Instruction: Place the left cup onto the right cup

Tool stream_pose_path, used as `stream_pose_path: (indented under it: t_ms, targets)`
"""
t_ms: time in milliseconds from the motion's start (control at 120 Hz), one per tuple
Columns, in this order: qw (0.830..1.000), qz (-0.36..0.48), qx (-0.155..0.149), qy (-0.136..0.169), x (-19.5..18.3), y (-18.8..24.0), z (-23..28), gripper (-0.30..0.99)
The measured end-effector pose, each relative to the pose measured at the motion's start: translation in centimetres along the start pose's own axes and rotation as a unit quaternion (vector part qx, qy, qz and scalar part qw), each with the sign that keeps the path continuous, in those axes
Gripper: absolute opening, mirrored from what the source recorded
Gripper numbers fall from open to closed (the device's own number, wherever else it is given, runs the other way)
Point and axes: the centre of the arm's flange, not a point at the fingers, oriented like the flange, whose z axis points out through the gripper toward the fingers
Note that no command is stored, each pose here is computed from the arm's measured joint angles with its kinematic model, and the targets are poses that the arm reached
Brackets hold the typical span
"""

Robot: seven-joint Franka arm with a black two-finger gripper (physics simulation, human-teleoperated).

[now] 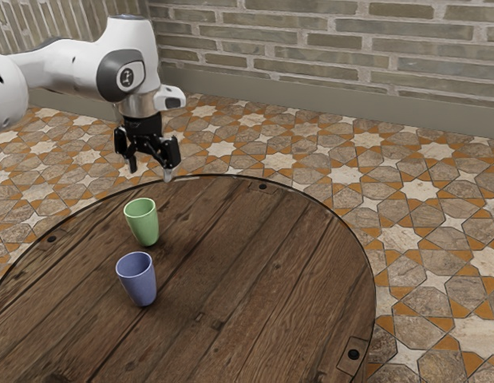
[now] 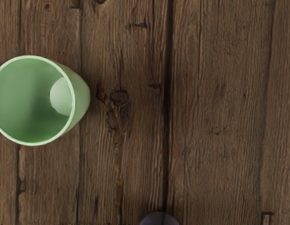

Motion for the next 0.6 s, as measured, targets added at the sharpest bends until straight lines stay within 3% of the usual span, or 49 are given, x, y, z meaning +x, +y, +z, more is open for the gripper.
stream_pose_path:
  t_ms: [358,600]
  targets:
    - [0.999,-0.052,-0.007,0.007,0.1,-2.3,1.5,0.69]
    - [0.994,-0.105,-0.01,-0.007,-0.6,-5.4,3.4,0.69]
